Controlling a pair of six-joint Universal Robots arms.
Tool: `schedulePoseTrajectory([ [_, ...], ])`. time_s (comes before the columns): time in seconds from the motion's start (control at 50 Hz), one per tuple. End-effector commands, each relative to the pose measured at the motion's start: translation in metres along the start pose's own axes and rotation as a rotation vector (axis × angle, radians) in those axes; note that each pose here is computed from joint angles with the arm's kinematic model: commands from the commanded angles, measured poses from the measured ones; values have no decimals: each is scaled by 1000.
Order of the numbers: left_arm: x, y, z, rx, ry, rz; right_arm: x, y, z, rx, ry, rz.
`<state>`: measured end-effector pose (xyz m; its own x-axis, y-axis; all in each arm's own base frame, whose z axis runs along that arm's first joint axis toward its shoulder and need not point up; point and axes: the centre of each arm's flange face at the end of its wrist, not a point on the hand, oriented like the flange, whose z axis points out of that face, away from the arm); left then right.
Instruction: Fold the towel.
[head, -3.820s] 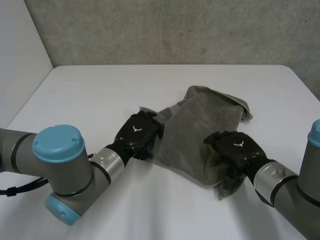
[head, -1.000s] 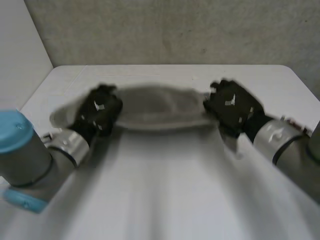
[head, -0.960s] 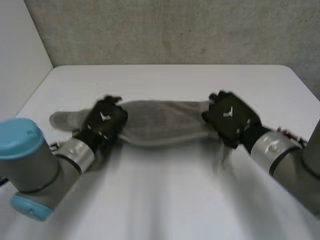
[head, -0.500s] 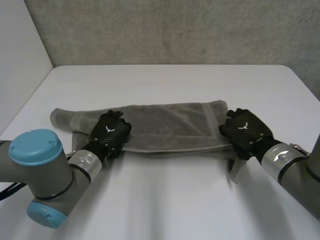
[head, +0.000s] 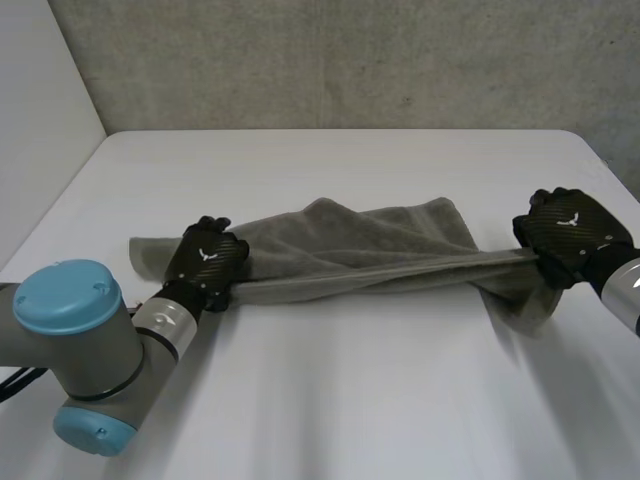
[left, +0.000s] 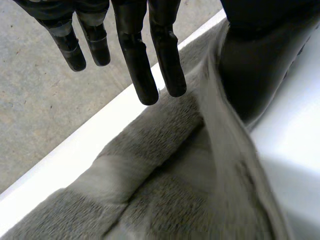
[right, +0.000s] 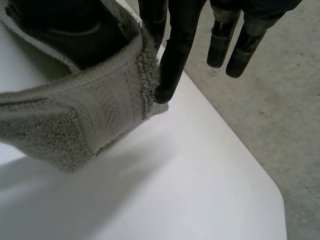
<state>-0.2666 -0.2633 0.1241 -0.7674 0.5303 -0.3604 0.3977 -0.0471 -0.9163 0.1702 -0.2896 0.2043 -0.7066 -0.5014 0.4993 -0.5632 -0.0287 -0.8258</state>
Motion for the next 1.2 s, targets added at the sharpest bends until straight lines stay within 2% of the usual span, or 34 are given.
schedulePoseTrajectory([
  [0.02,-5,4,-2,-20,-11,-5,3,2,0,4,-30,17],
  [0.22,-22,-15,-13,-22,-36,15,-8,11,-2,-43,-91,71],
  [0.32,-28,-20,-17,-30,-44,23,-12,22,3,-79,-96,182],
  [0.36,-35,-20,-19,-40,-61,18,-11,28,8,-80,-85,279],
  [0.48,-48,-16,-17,-55,-93,11,-14,42,17,-100,-57,394],
  [0.66,-68,-14,-12,-61,-148,3,-12,54,17,-163,17,402],
  [0.8,-81,-15,-9,-58,-181,-2,-18,65,8,-207,10,426],
  [0.94,-80,-13,-11,-70,-175,-7,-15,62,4,-191,-1,427],
  [1.04,-80,-22,-19,-73,-171,-11,-1,43,-1,-141,4,383],
  [1.08,-84,-35,-28,-54,-176,-7,14,25,-12,-98,11,332],
  [1.2,-86,-63,-43,8,-148,-14,24,-6,-29,-36,-32,272],
])
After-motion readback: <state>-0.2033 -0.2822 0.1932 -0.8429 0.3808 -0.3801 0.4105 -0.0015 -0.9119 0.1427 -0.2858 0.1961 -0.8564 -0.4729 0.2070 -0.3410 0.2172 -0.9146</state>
